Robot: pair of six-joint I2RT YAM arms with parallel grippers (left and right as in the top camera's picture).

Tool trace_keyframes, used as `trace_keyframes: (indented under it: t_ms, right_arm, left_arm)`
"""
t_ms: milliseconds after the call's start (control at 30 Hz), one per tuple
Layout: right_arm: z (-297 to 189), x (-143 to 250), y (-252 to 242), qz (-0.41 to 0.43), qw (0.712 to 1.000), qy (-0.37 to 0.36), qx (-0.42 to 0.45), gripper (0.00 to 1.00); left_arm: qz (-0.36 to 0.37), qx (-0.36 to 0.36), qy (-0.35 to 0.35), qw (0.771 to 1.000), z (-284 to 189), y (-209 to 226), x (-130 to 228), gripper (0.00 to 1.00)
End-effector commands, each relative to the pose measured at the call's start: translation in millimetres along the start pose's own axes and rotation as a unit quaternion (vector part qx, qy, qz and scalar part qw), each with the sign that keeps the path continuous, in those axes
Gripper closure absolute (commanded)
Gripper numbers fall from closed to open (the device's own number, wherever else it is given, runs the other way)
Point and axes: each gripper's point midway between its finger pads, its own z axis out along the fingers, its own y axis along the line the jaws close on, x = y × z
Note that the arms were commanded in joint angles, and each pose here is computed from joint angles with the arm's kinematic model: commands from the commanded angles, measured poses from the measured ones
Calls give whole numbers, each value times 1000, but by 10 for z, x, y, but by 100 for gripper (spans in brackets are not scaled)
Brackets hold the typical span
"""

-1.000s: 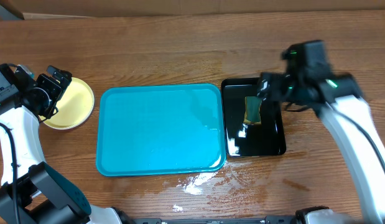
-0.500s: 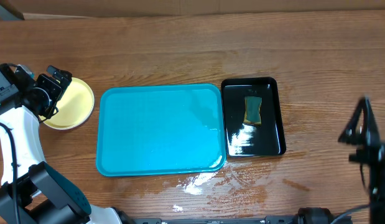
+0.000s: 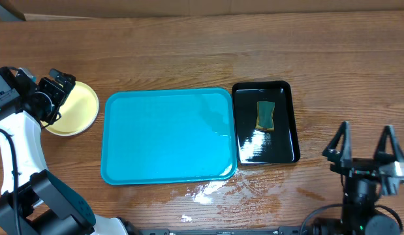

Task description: Clean dirty plates on tray and stack at the side

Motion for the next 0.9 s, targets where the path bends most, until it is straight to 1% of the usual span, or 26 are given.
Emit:
trace_keyframes:
  t_ms: [0,100,167,267,433,567,867]
  right_arm:
    - [-7,335,-40,19,999,29,-5,0]
    - [-25,700,-128,21,998,65,4,0]
    - [-40,847,-164,25,996,80,8,0]
    - [-67,1034,-208,33,994,98,14,0]
    - [-114,1242,-257,30,990,135,23,0]
    - [-220,1532,-329,29,979,197,40,0]
    - [-212,1513,-325,30,980,193,39,0]
  left_arm:
    - [14,7,-3,1000,-19,-46,-28,0]
    - [14,7,-2,1000,-18,-45,-27,0]
    - [14,7,-3,1000,-19,-46,-28,0]
    - [14,7,-2,1000,-18,-45,-27,0]
    - [14,7,-3,1000,-19,-46,-28,0]
    - [14,7,-2,1000,-18,-45,-27,0]
    - [14,7,-2,1000,-18,-45,-27,0]
